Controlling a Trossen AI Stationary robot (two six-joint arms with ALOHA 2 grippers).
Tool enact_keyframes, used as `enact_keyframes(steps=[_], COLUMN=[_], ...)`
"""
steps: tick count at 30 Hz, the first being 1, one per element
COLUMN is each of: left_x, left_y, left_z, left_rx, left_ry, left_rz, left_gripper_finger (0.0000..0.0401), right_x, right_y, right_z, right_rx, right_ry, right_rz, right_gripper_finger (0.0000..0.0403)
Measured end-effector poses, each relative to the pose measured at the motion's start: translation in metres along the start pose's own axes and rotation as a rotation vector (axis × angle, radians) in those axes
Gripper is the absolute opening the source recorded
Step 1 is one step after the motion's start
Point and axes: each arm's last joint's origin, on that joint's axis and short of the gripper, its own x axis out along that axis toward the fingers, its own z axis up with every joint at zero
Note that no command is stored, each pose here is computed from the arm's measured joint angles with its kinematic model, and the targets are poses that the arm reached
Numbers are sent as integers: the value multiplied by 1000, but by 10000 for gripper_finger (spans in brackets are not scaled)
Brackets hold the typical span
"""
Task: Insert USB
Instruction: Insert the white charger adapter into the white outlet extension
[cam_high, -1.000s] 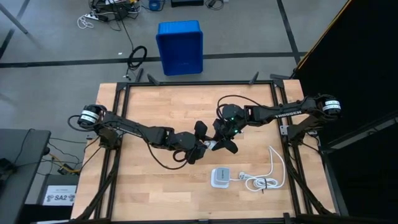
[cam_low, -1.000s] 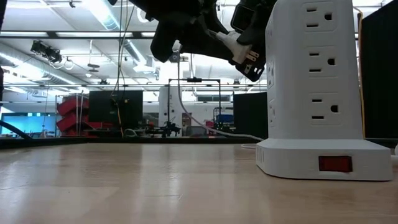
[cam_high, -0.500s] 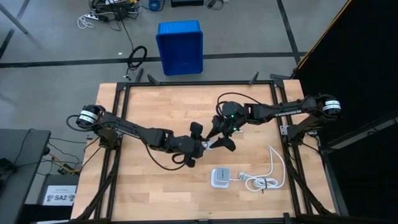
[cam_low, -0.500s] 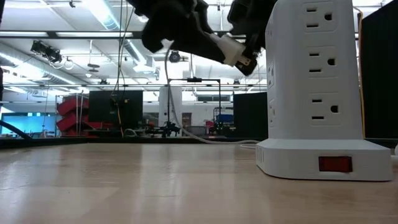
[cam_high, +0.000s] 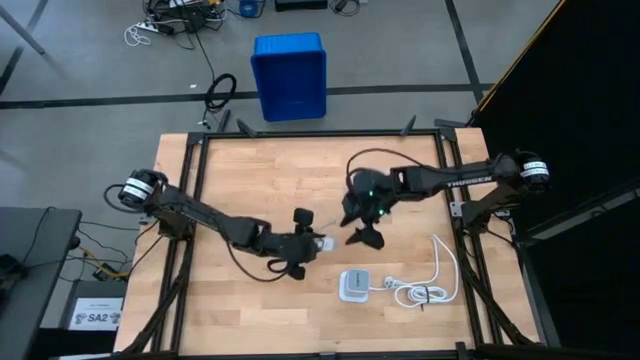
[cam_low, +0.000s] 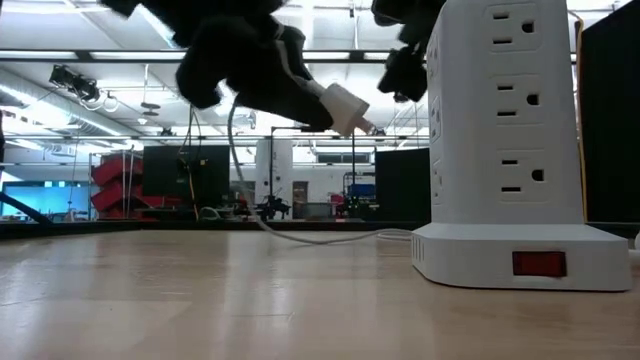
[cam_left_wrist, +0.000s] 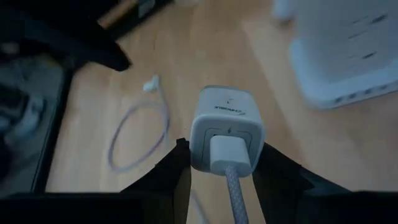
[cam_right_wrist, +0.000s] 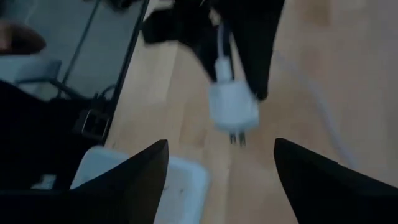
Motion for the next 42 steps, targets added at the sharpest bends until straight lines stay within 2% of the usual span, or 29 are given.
enact_keyframes(steps=[4, 7, 10, 14, 19, 23, 26, 31, 36, 42], left_x=[-5, -12, -16, -21, -26, -28, -27, -24, -22, -22], left_y=[-21, -32, -38, -46, -56, -62, -66, -70, -71, -70], left_z=[-16, -24, -32, -37, -35, -33, -31, -31, -31, -31], left_rx=[88, 143, 150, 145, 150, 188, 210, 237, 242, 271], left_ry=[-104, -145, -173, -209, -251, -286, -324, -368, -371, -369], left_rz=[64, 147, 163, 157, 125, 110, 109, 90, 79, 86], left_gripper_finger=[119, 119, 119, 119, 119, 119, 119, 119, 119, 119], right_x=[7, -2, -22, -41, -20, 12, 36, 65, 83, 102], right_y=[23, 40, 57, 87, 120, 137, 141, 134, 128, 128], right_z=[-12, -20, -24, -32, -73, -106, -127, -150, -156, -153], right_rx=[28, 49, 92, 117, 129, 139, 110, 29, 9, 43], right_ry=[84, 98, 53, -74, -91, -199, -254, -273, -277, -325], right_rz=[-57, -139, -227, -298, -343, -319, -305, -400, -456, -397], right_gripper_finger=[238, 227, 217, 207, 200, 202, 213, 247, 299, 348])
